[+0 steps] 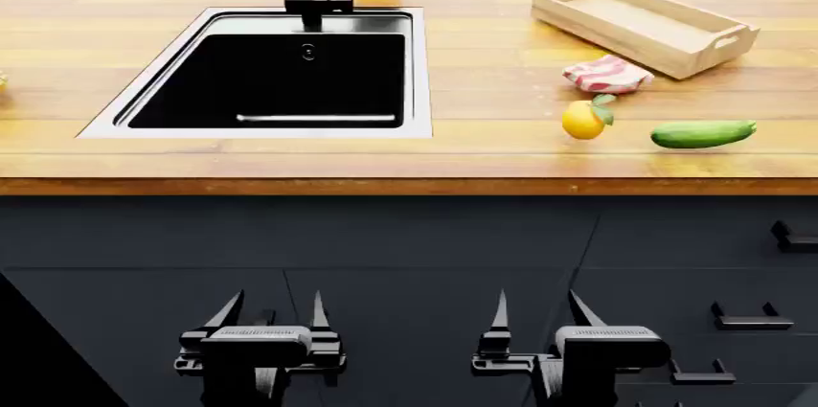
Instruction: Pick up the fruits and vegetables and place them in the sink. Turn on the sink faucet to wash them. Then turn the sink off and put them in the tray.
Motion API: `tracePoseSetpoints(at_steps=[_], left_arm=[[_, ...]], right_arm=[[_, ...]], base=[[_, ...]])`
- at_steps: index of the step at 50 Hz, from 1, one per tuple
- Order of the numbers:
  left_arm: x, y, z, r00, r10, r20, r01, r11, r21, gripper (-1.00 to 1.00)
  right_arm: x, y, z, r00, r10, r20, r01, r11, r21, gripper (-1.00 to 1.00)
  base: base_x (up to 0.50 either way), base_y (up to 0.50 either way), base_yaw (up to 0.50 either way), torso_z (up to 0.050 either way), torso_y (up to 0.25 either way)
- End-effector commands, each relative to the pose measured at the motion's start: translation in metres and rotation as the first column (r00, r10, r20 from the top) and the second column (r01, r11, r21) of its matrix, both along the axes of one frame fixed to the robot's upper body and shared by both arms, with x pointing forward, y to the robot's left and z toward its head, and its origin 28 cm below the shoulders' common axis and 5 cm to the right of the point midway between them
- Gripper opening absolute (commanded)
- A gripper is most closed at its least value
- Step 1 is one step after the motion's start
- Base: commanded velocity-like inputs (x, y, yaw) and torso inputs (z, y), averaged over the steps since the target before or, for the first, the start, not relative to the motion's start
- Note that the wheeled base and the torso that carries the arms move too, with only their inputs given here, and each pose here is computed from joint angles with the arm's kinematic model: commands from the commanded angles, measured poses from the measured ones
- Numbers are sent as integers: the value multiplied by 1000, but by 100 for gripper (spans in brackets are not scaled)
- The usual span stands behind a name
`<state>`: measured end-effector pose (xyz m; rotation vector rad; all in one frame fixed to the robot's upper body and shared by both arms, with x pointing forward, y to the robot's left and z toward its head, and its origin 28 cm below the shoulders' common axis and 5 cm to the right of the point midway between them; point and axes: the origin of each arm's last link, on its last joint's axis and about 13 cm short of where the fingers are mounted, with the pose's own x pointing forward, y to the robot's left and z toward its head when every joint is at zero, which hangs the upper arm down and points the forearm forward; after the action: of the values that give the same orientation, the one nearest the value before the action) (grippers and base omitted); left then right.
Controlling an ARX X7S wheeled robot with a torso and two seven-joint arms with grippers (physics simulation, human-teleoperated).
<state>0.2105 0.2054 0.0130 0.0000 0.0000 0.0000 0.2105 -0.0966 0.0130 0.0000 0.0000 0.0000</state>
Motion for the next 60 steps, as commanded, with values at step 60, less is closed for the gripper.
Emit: tracePoseSetpoints(at_steps=[60], left_arm=[[-12, -1, 174, 881, -151, 448, 108, 987, 119, 100]], right_arm=[[-40, 5, 192, 865, 242, 440, -237, 969, -67, 100]], base=[[96, -250, 0, 20, 0]])
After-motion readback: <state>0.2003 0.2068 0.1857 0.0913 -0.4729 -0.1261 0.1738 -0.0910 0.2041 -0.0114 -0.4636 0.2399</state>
